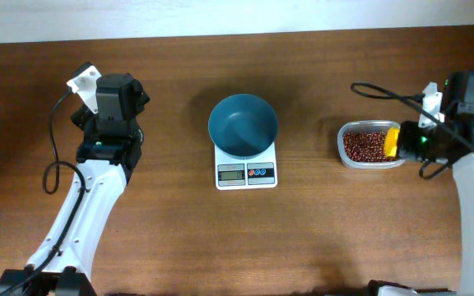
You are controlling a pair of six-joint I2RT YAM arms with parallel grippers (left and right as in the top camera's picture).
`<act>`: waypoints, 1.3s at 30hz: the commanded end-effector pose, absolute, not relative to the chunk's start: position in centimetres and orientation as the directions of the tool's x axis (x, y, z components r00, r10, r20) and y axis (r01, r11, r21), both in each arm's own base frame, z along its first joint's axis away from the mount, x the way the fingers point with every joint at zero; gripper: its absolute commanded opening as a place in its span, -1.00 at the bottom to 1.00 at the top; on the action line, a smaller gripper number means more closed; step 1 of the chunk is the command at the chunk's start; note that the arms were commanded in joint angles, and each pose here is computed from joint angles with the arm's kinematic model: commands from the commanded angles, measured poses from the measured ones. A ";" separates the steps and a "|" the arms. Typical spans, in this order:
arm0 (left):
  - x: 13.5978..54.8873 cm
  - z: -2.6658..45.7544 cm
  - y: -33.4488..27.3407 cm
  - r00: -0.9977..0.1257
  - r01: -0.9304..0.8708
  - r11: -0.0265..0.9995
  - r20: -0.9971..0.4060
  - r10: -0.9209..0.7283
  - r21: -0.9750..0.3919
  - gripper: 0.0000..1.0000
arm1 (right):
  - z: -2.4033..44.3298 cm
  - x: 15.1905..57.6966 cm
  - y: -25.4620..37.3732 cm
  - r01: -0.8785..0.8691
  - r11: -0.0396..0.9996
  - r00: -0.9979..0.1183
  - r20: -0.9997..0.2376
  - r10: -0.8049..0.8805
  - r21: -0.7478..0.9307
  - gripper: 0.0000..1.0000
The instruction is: Scoop item into bowl and weigh 50g on scale
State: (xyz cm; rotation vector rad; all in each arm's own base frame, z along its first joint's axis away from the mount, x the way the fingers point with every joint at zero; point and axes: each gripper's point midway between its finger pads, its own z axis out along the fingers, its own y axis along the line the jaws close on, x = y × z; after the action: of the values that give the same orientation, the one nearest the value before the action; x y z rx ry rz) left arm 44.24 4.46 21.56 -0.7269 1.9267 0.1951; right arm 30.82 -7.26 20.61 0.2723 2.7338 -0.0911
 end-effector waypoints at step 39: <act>43.8 20.4 4.6 -0.337 -0.583 0.798 -0.847 -0.410 -0.154 0.98 | 12.2 34.6 -0.5 -0.010 0.997 -0.991 -0.135 0.000 0.072 -0.92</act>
State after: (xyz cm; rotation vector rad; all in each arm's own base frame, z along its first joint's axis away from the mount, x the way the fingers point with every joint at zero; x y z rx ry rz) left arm 43.53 4.55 20.47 -0.7282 1.9790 0.2221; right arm 34.13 -2.65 12.09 -0.0545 3.0182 -0.0892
